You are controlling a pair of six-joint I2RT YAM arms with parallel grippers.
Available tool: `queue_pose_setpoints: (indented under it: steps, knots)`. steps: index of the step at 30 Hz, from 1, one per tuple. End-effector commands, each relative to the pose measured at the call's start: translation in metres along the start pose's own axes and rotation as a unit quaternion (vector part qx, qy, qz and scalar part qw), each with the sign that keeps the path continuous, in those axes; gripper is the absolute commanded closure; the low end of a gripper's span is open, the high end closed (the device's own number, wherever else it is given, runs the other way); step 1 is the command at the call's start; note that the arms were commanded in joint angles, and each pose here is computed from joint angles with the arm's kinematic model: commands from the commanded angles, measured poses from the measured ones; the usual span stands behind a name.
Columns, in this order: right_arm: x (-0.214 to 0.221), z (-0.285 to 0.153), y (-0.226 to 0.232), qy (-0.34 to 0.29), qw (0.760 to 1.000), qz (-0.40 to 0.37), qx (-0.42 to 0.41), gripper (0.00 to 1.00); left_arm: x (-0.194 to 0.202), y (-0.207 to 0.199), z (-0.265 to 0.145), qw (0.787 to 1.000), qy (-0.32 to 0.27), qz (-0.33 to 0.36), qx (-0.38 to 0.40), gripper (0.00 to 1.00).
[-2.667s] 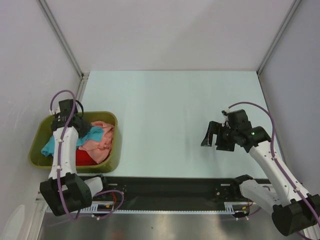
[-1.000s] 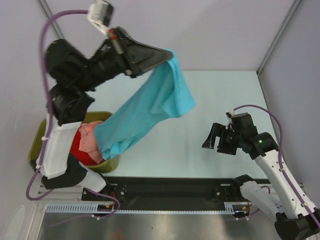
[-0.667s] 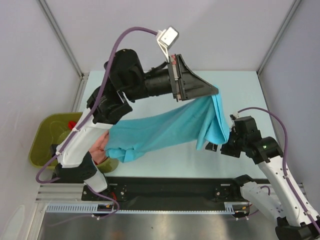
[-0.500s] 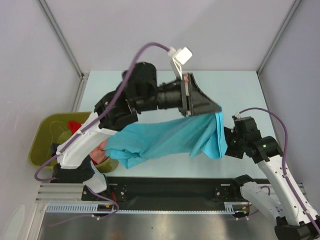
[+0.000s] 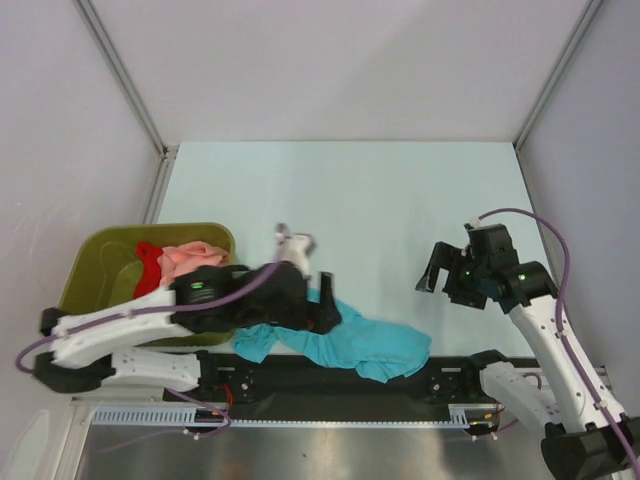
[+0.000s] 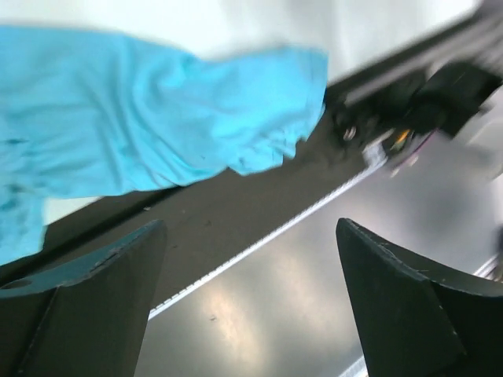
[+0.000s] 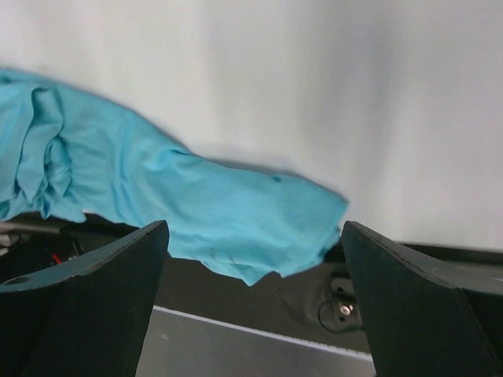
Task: Fold and stack the t-shirts
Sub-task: Move the tshirt to the center of the board
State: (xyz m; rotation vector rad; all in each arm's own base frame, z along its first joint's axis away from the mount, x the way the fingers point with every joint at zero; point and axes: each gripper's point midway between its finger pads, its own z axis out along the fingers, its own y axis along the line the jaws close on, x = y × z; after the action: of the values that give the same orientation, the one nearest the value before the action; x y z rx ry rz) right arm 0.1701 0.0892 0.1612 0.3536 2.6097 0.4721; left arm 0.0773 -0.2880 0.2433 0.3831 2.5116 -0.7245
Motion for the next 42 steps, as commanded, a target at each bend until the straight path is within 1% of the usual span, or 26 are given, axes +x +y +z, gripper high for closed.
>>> queue_pose_setpoints:
  steps: [1,2,3,5,7,8,9,11,13,16,17,19,20,21,22,26,31,32,33,35,36,37,38,40,41,42]
  knots:
    - [-0.006,0.012,0.057,0.006,0.993,-0.058,-0.106,0.00,-0.035,0.051,-0.057,0.985,-0.130,-0.111,-0.031,0.08]
    - [-0.005,0.014,0.072,0.011,0.989,-0.070,-0.129,0.00,-0.040,0.064,-0.068,0.980,-0.154,-0.122,-0.037,0.10]
    - [-0.008,0.018,0.093,0.005,0.983,-0.091,-0.158,0.03,-0.039,0.071,-0.072,0.977,-0.161,-0.136,-0.042,0.14]
    - [0.013,0.033,0.123,0.045,0.974,-0.132,-0.177,0.07,-0.034,0.090,-0.074,0.975,-0.168,-0.135,-0.060,0.17]
    - [0.022,0.041,0.148,0.059,0.966,-0.159,-0.196,0.12,-0.026,0.102,-0.061,0.976,-0.154,-0.131,-0.077,0.20]
    - [0.044,0.054,0.160,0.094,0.959,-0.185,-0.194,0.13,-0.028,0.111,-0.055,0.974,-0.152,-0.141,-0.093,0.20]
    - [0.046,0.055,0.174,0.091,0.955,-0.197,-0.204,0.12,-0.020,0.111,-0.046,0.981,-0.122,-0.121,-0.091,0.18]
    - [0.067,0.066,0.182,0.104,0.949,-0.227,-0.190,0.11,-0.011,0.124,-0.025,0.982,-0.094,-0.107,-0.122,0.13]
    - [0.082,0.081,0.174,0.127,0.951,-0.236,-0.154,0.08,-0.003,0.142,-0.004,0.979,-0.060,-0.078,-0.179,0.11]
    - [0.105,0.095,0.144,0.151,0.954,-0.237,-0.107,0.08,0.003,0.167,0.022,0.967,-0.019,-0.032,-0.252,0.14]
    - [0.110,0.095,0.139,0.156,0.954,-0.234,-0.104,0.09,0.004,0.175,0.027,0.962,-0.008,-0.031,-0.271,0.16]
    - [0.127,0.095,0.124,0.176,0.954,-0.220,-0.106,0.16,0.009,0.179,0.044,0.960,0.013,-0.022,-0.278,0.21]
    - [0.132,0.094,0.121,0.181,0.954,-0.214,-0.110,0.18,0.010,0.183,0.049,0.959,0.018,-0.019,-0.282,0.23]
    - [0.138,0.095,0.121,0.183,0.954,-0.206,-0.116,0.20,0.011,0.187,0.054,0.957,0.022,-0.018,-0.288,0.29]
    - [0.143,0.095,0.113,0.185,0.955,-0.204,-0.115,0.20,0.018,0.191,0.063,0.955,0.034,-0.015,-0.294,0.31]
    - [0.152,0.100,0.098,0.191,0.958,-0.189,-0.100,0.21,0.035,0.204,0.082,0.948,0.070,-0.015,-0.310,0.31]
    - [0.155,0.103,0.089,0.186,0.962,-0.178,-0.093,0.21,0.048,0.212,0.105,0.946,0.088,-0.012,-0.312,0.31]
    - [0.154,0.103,0.090,0.182,0.963,-0.173,-0.096,0.23,0.049,0.215,0.107,0.944,0.093,-0.012,-0.316,0.36]
    - [0.156,0.106,0.086,0.182,0.964,-0.172,-0.093,0.29,0.052,0.219,0.111,0.940,0.099,-0.008,-0.326,0.46]
    - [0.156,0.110,0.082,0.175,0.966,-0.170,-0.085,0.31,0.050,0.221,0.113,0.937,0.097,-0.005,-0.336,0.56]
    - [0.155,0.112,0.080,0.172,0.967,-0.168,-0.080,0.35,0.046,0.223,0.112,0.935,0.091,-0.003,-0.343,0.68]
    - [0.154,0.115,0.076,0.166,0.969,-0.167,-0.071,0.40,0.042,0.222,0.110,0.934,0.088,-0.001,-0.347,0.72]
    - [0.152,0.117,0.072,0.165,0.972,-0.158,-0.063,0.50,0.038,0.221,0.109,0.934,0.084,-0.001,-0.348,0.82]
    - [0.149,0.117,0.062,0.160,0.975,-0.144,-0.051,0.61,0.024,0.213,0.107,0.936,0.070,-0.001,-0.346,0.95]
    - [0.147,0.117,0.059,0.159,0.977,-0.134,-0.051,0.67,0.018,0.209,0.107,0.937,0.066,0.001,-0.342,1.00]
    - [0.138,0.114,0.056,0.148,0.981,-0.111,-0.053,0.77,0.013,0.205,0.106,0.940,0.062,0.002,-0.337,1.00]
